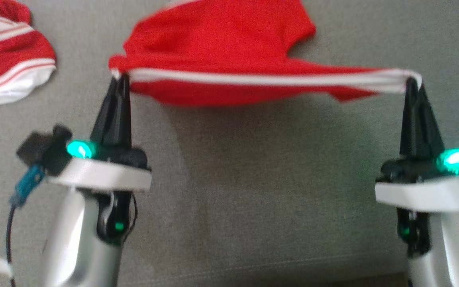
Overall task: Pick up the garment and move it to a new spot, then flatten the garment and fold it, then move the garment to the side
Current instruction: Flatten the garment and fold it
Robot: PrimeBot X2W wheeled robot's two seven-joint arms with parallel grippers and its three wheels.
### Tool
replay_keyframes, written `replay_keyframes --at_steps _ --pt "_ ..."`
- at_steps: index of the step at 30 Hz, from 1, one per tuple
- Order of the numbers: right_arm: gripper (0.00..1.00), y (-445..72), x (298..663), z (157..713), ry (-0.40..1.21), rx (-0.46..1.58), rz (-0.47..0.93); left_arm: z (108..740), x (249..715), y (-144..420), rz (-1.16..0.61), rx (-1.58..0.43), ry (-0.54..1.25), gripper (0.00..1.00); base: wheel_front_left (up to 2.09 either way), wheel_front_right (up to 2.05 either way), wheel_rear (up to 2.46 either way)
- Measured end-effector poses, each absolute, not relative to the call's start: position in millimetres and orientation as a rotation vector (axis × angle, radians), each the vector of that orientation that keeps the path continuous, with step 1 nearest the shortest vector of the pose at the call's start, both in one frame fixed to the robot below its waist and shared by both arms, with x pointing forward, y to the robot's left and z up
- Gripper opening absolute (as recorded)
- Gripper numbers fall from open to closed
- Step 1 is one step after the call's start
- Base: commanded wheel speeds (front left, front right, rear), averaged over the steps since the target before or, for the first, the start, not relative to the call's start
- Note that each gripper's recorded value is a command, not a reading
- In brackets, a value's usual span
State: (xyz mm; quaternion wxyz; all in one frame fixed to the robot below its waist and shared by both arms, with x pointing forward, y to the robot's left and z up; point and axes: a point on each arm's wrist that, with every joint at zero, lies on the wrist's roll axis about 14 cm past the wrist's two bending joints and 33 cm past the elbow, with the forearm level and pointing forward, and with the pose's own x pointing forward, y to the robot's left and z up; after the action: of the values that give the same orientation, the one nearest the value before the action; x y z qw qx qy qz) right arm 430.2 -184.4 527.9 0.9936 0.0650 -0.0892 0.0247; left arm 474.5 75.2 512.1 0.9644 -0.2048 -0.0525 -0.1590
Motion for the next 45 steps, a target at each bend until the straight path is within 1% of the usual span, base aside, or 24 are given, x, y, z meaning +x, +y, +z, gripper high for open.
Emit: replay_keyframes --at_steps 7,10,15,20,23,27,33,36,37,38,41,45 --pt "0.00 -188.1 372.8 540.8 -0.195 0.136 0.027 524.3 418.1 74.5 -0.329 -0.473 -0.106 0.00 0.00 0.00 0.00" --pt "0.00 -190.9 353.6 544.6 -0.201 0.123 0.014 530.8 399.9 72.2 -0.327 -0.504 -0.110 0.00 0.00 0.00 0.00" --pt "0.00 -193.7 338.8 537.1 -0.173 0.112 -0.002 528.1 385.8 72.3 -0.305 -0.533 -0.088 0.00 0.00 0.00 0.00" --pt "0.00 -193.0 342.4 515.4 -0.104 0.105 -0.001 494.8 370.8 70.4 -0.266 -0.549 0.030 0.00 0.00 0.00 0.00" --pt "0.00 -189.1 353.9 503.6 -0.070 0.094 0.016 476.3 369.7 70.7 -0.236 -0.572 0.092 0.00 0.00 0.00 0.00" --pt "0.00 -178.1 381.7 498.0 -0.063 0.083 0.057 455.2 373.9 69.7 -0.205 -0.603 0.162 0.00 0.00 0.00 0.00" --pt "0.00 -158.2 430.4 482.6 -0.027 0.060 0.123 444.4 411.3 74.8 -0.169 -0.607 0.198 0.00 0.00 0.00 0.00" --pt "0.00 -144.9 461.2 476.8 -0.005 0.027 0.167 435.9 430.5 74.8 -0.168 -0.591 0.230 0.00 0.00 0.00 0.00" --pt "0.00 -136.5 480.9 474.0 0.007 0.009 0.193 434.5 444.3 77.4 -0.163 -0.578 0.230 0.00 0.00 0.00 0.00" --pt "0.00 -133.4 489.3 471.9 0.014 -0.001 0.202 434.7 450.6 79.4 -0.159 -0.573 0.226 0.00 0.00 0.00 0.00" --pt "0.00 -125.6 509.8 461.3 0.049 -0.025 0.228 433.4 464.7 84.9 -0.144 -0.566 0.229 0.00 0.00 0.00 0.00" --pt "0.00 -119.1 530.8 445.2 0.104 -0.049 0.250 420.3 471.7 90.3 -0.119 -0.543 0.276 0.00 0.00 0.00 0.00"
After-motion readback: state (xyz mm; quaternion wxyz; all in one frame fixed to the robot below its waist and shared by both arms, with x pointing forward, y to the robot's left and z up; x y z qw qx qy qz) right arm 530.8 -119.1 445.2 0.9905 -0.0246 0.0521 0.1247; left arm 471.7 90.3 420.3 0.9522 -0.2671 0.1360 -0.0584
